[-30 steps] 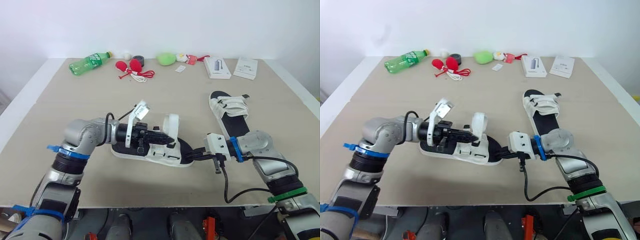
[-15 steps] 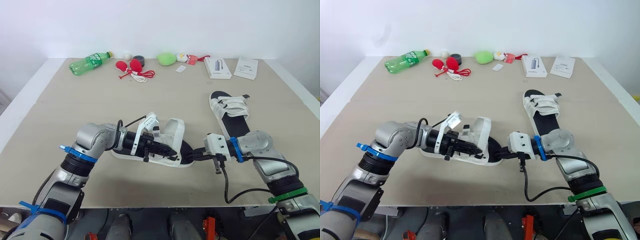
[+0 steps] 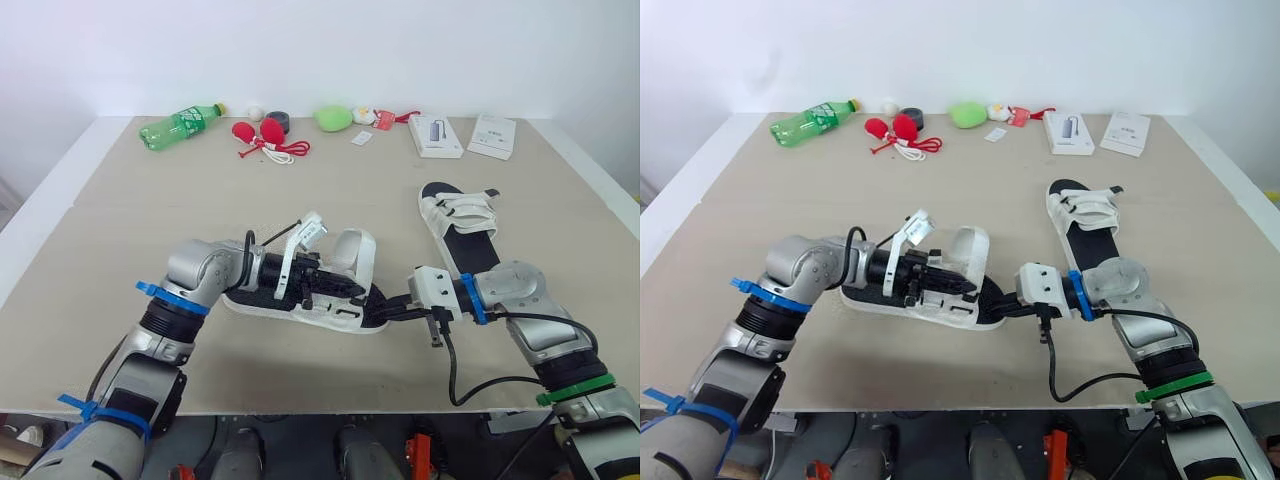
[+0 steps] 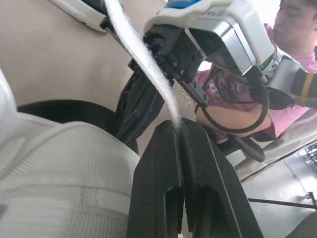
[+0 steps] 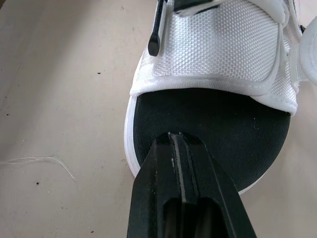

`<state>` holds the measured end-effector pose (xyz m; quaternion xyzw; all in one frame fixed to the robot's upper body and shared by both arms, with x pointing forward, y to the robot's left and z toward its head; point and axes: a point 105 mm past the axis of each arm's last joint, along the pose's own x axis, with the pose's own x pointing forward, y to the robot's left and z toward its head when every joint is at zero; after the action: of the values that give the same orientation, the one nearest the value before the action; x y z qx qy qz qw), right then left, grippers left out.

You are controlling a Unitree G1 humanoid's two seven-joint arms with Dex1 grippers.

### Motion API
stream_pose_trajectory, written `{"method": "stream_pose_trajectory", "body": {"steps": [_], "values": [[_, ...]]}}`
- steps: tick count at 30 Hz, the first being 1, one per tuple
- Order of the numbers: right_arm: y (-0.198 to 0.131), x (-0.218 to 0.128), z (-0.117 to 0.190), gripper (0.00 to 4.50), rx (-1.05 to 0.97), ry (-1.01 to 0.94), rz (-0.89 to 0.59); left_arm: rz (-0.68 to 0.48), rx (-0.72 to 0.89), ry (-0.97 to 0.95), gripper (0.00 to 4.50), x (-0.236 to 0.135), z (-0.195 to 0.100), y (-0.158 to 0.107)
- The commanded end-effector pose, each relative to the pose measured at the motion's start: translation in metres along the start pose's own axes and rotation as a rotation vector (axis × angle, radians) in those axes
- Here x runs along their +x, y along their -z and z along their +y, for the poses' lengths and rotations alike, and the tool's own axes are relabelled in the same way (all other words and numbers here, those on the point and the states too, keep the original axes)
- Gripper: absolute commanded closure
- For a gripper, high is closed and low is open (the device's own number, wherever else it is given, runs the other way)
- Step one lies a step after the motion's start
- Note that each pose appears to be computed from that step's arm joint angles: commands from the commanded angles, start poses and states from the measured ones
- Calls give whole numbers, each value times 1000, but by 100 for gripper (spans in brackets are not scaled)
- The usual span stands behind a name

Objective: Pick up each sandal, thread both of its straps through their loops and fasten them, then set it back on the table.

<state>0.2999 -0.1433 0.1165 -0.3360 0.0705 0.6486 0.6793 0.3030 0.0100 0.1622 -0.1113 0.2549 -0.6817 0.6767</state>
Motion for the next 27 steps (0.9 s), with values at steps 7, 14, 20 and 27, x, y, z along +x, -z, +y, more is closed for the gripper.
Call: {"method": "stream_pose_trajectory", "body": {"steps": [7,14,20,27], "values": [[17,1,10,450,47,-29,70,96,47,41,445,-9,-10,13],[17,2,11,450,46,-32,71,119,52,17,445,-9,-5,20],[17,2,10,450,43,-33,71,143,60,-11,445,-2,0,27],[17,3,11,450,43,-34,70,183,102,-19,445,2,1,32]]}}
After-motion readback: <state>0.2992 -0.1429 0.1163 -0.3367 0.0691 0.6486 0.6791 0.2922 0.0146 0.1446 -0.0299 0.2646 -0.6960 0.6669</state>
